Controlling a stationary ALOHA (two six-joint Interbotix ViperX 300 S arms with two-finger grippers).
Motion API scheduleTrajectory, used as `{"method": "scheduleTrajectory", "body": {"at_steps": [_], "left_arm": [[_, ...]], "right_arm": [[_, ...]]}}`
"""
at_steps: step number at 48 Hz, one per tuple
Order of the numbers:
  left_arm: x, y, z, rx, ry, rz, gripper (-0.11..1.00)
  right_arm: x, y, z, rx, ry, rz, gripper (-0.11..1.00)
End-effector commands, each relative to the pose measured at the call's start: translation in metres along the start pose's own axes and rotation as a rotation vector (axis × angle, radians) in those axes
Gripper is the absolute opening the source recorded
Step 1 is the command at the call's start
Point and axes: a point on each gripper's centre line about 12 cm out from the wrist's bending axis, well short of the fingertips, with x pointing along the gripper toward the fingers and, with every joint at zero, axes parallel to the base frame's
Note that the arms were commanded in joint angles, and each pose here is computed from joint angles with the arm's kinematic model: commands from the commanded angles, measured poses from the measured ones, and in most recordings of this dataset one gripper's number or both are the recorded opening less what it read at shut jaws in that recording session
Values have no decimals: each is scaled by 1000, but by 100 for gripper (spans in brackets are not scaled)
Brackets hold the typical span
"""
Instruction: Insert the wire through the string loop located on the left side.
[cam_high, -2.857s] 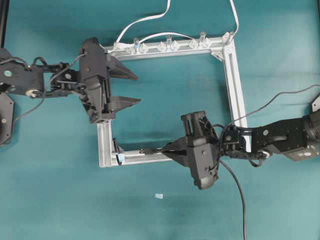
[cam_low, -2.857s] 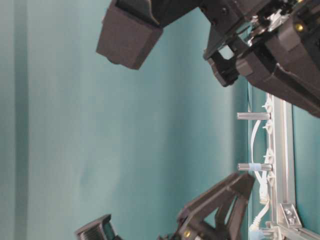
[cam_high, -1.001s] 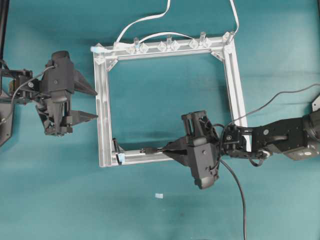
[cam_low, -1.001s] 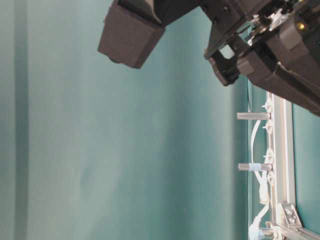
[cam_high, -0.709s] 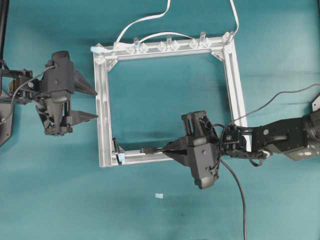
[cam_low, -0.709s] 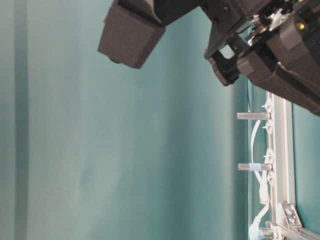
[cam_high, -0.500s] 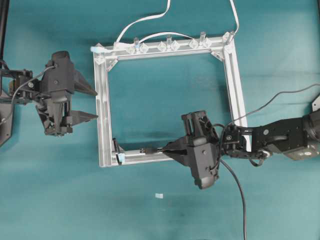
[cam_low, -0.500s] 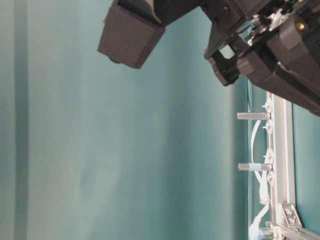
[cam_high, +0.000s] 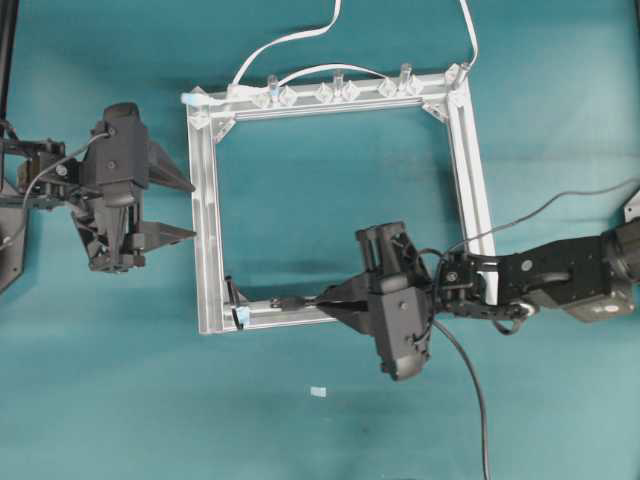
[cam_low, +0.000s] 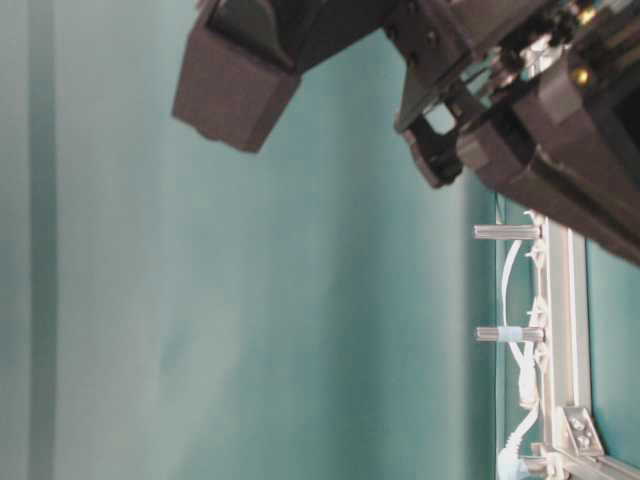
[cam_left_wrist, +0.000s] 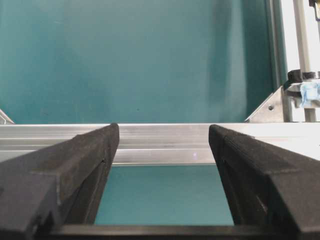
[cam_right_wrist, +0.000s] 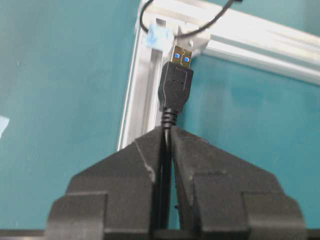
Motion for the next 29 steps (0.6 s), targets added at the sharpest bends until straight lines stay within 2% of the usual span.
{"method": "scheduleTrajectory", "body": {"at_steps": [1,29], "left_arm": [[-2,-2,6,12,-21,-5,77],[-2,-5,6,20,-21,-13,77]], "right_arm": [[3,-2,16,4,-40,-6,7],[25,-10,21,18,-47,-31,7]]}}
